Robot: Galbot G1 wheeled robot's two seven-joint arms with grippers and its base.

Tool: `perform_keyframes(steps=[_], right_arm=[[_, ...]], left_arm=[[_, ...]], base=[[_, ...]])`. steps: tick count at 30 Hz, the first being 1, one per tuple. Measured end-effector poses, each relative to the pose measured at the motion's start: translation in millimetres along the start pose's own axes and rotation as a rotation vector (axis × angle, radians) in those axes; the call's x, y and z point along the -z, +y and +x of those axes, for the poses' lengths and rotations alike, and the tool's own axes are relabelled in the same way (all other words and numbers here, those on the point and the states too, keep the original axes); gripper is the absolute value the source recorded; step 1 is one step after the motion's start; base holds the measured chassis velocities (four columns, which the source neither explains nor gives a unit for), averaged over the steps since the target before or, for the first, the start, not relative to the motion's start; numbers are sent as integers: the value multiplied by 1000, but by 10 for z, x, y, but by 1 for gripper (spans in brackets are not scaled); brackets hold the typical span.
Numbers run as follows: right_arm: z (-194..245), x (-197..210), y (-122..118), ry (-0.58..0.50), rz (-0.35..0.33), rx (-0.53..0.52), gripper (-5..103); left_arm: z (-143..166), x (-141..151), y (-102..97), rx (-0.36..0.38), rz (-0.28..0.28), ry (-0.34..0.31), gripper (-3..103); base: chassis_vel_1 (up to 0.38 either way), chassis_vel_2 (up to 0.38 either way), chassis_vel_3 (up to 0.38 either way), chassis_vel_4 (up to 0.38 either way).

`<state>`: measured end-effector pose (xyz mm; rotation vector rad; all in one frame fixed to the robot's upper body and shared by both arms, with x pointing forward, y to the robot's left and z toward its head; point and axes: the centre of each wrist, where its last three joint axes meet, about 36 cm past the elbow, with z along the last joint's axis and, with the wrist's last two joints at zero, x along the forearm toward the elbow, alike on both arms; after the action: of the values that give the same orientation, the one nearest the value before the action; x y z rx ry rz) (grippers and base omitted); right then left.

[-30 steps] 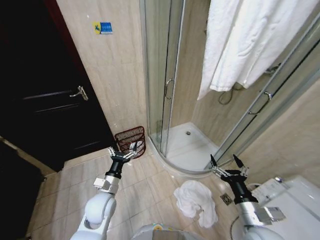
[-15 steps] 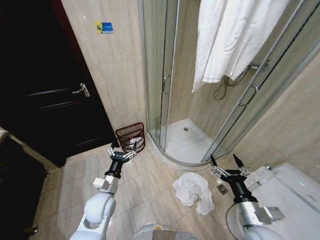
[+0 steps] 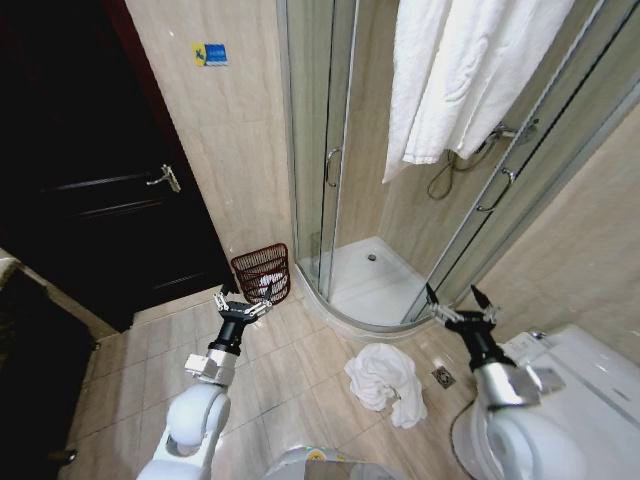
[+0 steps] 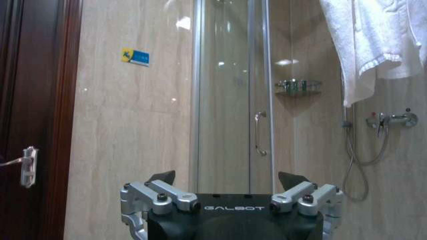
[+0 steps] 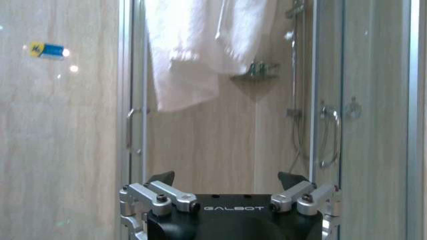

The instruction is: Discard the used towel into the hamper.

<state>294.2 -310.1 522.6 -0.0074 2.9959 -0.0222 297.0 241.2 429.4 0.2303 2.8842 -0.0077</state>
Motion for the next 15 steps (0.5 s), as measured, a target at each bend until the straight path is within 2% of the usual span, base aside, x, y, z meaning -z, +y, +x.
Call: perform_keyframes(steps=[6, 8, 15], right_arm=[[-260, 320, -230, -49, 23, -30, 100], [-464, 487, -334, -85, 24, -37, 100], [-950, 663, -490, -163, -2, -31, 100]], left_arm=[[-58, -137, 5, -7, 1, 17, 100], [-38, -187, 21, 0, -4, 32, 100], [89, -195, 94, 37, -31, 49, 100]], base=[[0, 0, 0, 0], [0, 0, 0, 0], [0, 0, 0, 0]])
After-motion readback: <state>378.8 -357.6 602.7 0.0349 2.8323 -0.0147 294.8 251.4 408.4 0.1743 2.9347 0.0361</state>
